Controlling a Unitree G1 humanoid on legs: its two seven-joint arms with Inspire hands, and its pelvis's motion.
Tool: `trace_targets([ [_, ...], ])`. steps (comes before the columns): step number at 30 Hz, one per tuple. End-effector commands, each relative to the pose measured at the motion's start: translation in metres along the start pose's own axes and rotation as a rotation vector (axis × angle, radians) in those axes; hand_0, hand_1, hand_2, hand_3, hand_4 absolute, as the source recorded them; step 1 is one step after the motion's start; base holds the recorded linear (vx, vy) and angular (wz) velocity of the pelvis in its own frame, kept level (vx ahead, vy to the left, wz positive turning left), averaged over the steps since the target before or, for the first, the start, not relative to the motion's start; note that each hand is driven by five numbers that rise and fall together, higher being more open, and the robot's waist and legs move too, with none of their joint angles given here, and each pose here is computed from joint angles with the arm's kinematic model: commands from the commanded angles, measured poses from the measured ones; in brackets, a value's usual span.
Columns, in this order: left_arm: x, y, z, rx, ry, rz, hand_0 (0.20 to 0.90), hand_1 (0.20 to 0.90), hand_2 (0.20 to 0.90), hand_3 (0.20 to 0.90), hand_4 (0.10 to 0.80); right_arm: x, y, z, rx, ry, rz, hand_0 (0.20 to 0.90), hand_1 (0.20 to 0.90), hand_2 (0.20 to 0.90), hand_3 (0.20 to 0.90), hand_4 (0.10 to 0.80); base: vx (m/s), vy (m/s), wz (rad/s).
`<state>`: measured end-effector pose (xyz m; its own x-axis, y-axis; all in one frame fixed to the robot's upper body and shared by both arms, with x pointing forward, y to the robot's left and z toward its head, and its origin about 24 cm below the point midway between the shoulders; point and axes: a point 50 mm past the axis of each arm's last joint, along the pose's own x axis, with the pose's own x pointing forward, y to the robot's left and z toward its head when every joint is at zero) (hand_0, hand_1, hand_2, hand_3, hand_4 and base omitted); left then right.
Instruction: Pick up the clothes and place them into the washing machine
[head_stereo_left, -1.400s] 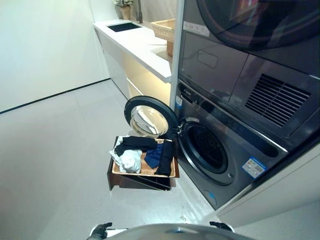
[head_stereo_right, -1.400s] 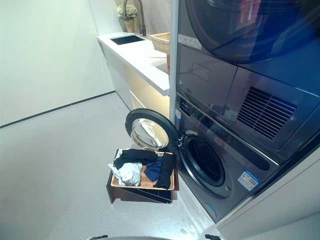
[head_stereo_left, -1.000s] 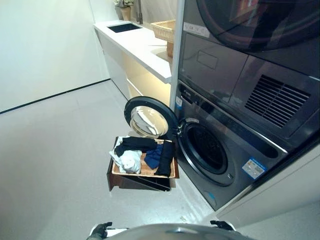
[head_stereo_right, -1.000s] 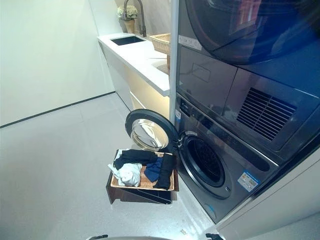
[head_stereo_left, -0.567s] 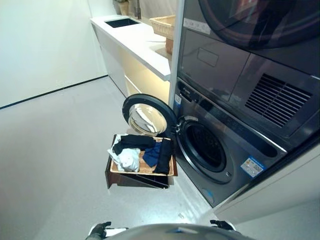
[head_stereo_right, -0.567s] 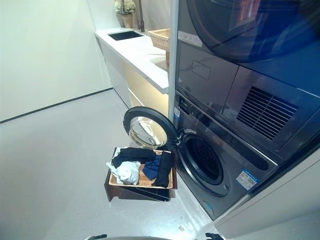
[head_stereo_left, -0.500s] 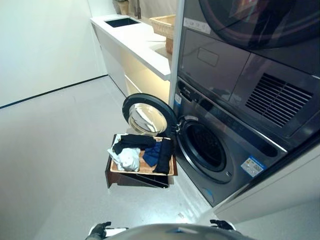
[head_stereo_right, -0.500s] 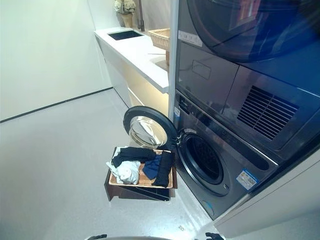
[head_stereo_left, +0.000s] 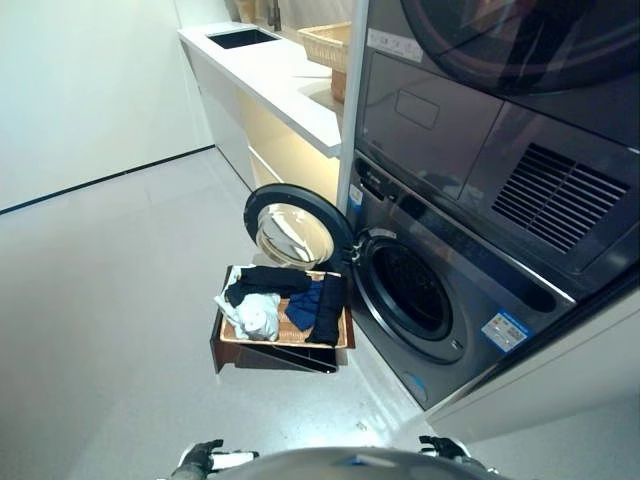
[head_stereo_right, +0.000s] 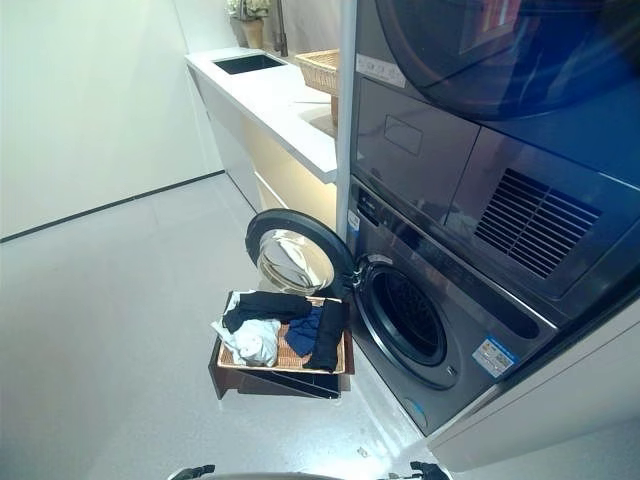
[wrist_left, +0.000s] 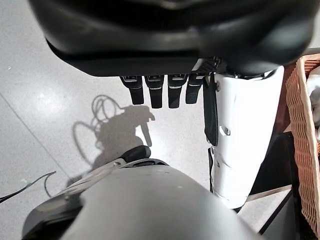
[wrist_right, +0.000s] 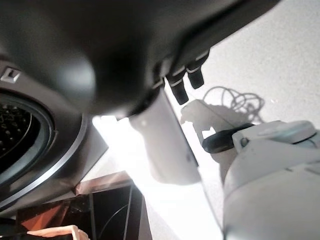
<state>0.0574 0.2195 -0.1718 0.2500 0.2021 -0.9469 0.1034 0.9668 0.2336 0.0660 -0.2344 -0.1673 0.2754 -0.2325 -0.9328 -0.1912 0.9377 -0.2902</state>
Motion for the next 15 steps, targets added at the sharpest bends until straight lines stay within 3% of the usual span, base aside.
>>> trace_targets([
  [1,0.003,0.002,0.031,-0.015,-0.064,0.007,0.9,0.9,0.9,0.9,0.8,0.003,-0.013,0.025,-0.026,-0.047,-0.05,0.9,0.9,0.9,0.9,0.8,0.007,-0.008,-0.07],
  [15,0.003,-0.001,0.04,0.032,-0.095,0.007,0.9,0.9,0.9,0.9,0.8,0.003,-0.012,0.031,0.0,-0.063,-0.061,0.9,0.9,0.9,0.9,0.8,0.0,-0.031,-0.05],
])
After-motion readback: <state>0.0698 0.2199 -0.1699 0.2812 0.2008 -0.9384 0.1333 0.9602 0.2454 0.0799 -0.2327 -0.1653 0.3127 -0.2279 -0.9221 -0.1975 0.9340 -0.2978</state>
